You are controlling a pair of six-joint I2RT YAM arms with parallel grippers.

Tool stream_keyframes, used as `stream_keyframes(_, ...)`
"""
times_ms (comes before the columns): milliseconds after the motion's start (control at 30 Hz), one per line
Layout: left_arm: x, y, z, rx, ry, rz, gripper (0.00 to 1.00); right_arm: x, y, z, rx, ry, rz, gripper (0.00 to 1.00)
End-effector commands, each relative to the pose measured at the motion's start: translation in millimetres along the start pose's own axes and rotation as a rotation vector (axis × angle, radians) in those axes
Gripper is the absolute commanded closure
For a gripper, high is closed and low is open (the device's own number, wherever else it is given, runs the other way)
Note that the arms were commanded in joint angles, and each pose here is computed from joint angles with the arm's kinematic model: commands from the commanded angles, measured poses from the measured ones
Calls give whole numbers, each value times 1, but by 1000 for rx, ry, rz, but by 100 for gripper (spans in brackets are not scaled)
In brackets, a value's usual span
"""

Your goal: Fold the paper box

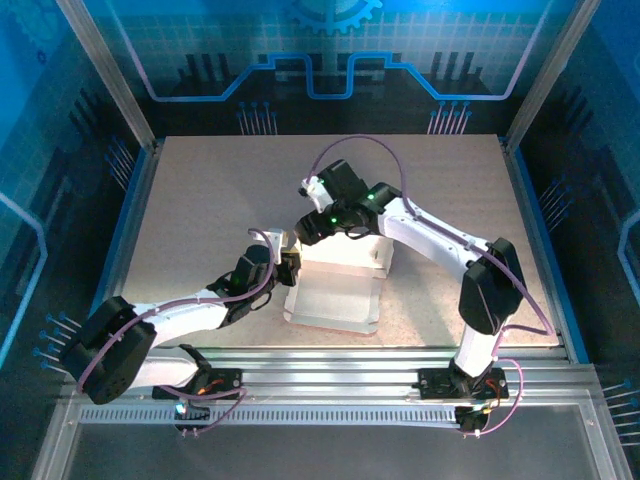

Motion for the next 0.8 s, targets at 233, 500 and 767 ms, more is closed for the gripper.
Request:
stream_keyframes(233,-108,24,15,64,395,-12,100,10,3,-10,27,22,19,26)
stream_keyframes(500,-108,24,15,64,394,-11,99,10,6,-27,29,53,15,26)
stream_keyframes(767,-108,25,15,67,393,-8,100,5,-1,-30,-2,69,19,37)
Point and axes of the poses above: each hand's point on the last joint's axis, 136 mm out from that joint toward the fingers, its own z axis back along the fingers, its own y axis along the line the jaws close on, x = y × z, the point moved 1 cm from there along z, back along the fingers, and after that the axes turned 8 degrees about -z, right-handed, at the moved point
